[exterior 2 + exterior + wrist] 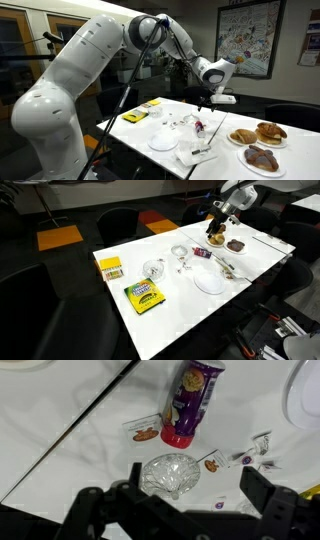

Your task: Put the container with the red lid upright.

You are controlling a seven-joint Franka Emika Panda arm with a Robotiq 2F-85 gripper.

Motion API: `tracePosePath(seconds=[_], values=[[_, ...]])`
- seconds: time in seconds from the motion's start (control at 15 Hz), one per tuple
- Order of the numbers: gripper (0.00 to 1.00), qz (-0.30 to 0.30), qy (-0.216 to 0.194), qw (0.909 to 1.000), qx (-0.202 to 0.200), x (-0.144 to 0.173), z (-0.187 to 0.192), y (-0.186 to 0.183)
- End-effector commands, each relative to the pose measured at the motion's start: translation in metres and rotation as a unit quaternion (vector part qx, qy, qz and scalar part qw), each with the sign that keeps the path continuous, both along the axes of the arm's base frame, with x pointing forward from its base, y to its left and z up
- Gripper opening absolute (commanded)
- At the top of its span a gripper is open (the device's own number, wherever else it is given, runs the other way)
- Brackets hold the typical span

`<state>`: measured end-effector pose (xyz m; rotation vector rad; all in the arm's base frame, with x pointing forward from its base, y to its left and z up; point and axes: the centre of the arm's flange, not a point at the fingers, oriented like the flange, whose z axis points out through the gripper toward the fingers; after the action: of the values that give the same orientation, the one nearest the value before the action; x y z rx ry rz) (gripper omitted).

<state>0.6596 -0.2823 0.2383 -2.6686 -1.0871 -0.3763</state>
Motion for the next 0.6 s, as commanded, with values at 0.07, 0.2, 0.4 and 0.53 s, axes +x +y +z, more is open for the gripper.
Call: tracePosePath(seconds=[0.07,0.2,0.4,0.53], values=[[1.00,-0.018,0.052,0.9983,-0.021,0.011,-0.020,0.028],[1.00,-0.030,0.079,0.9956,-0.040,0.017,-0.030,0.045],[1.00,-0.046,0.111,0.9908,-0.062,0.021,-0.048,0.065],[1.00,-0.056,0.127,0.9876,-0.073,0.022,-0.060,0.073]])
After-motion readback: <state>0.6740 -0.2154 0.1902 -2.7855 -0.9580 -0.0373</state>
